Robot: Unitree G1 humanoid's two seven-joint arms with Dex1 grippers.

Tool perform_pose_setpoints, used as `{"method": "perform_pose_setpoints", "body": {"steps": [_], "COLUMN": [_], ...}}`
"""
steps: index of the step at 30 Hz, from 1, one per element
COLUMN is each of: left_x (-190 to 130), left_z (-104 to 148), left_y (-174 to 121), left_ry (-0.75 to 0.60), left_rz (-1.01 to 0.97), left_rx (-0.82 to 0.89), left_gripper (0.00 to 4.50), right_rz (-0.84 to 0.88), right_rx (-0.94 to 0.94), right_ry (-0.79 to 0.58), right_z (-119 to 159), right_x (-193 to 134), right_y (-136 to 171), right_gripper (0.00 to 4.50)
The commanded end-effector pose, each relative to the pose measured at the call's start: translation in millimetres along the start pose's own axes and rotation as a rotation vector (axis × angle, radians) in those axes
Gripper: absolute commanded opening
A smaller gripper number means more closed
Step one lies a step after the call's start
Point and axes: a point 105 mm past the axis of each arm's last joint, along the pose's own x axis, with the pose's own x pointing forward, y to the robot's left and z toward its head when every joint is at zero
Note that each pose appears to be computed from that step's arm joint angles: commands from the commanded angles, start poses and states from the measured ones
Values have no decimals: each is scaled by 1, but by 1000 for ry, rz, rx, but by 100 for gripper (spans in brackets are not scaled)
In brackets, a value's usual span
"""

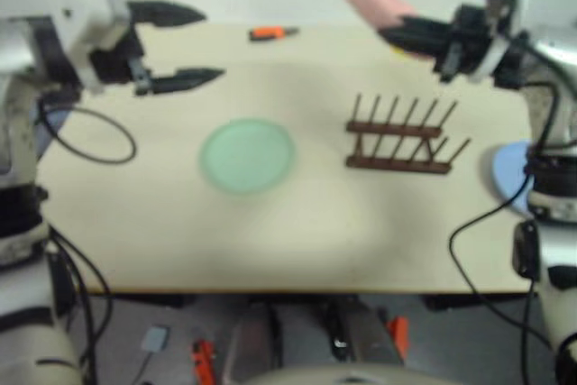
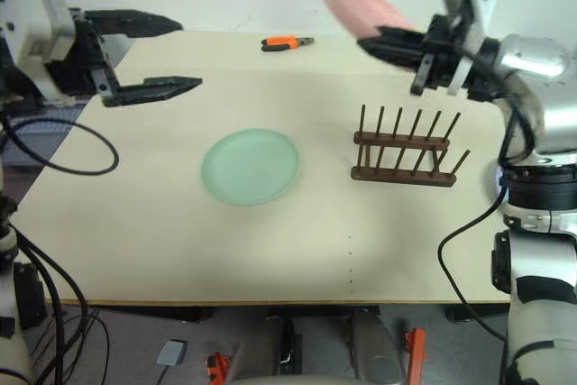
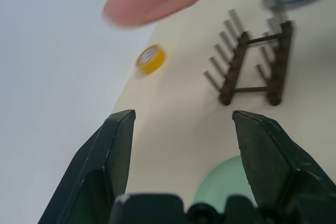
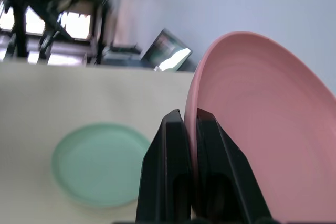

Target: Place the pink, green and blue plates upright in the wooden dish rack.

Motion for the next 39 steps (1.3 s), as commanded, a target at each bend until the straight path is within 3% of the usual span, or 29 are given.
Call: {"method": "perform_pose_setpoints", "body": {"steps": [1, 5, 10, 31, 39], "left_x": [-5, -1, 4, 15, 17], "left_z": [-24, -47, -53, -83, -93], "left_y": [13, 21, 27, 12, 13], "left_ry": [97, 181, 169, 223, 238], "left_rz": [128, 209, 263, 291, 316], "left_rx": [-33, -118, -235, -295, -321], "left_gripper": [323, 323, 323, 323, 323], "right_rz": [-112, -204, -286, -627, -698], "right_rx": [31, 118, 224, 690, 730], "right_ry": [-109, -162, -208, -413, -365], "right_z": [29, 35, 35, 18, -1], "right_x": [-14, -24, -33, -86, -103], "right_y": [-18, -29, -37, -48, -41], "right_gripper": [0, 0, 0, 0, 0]}}
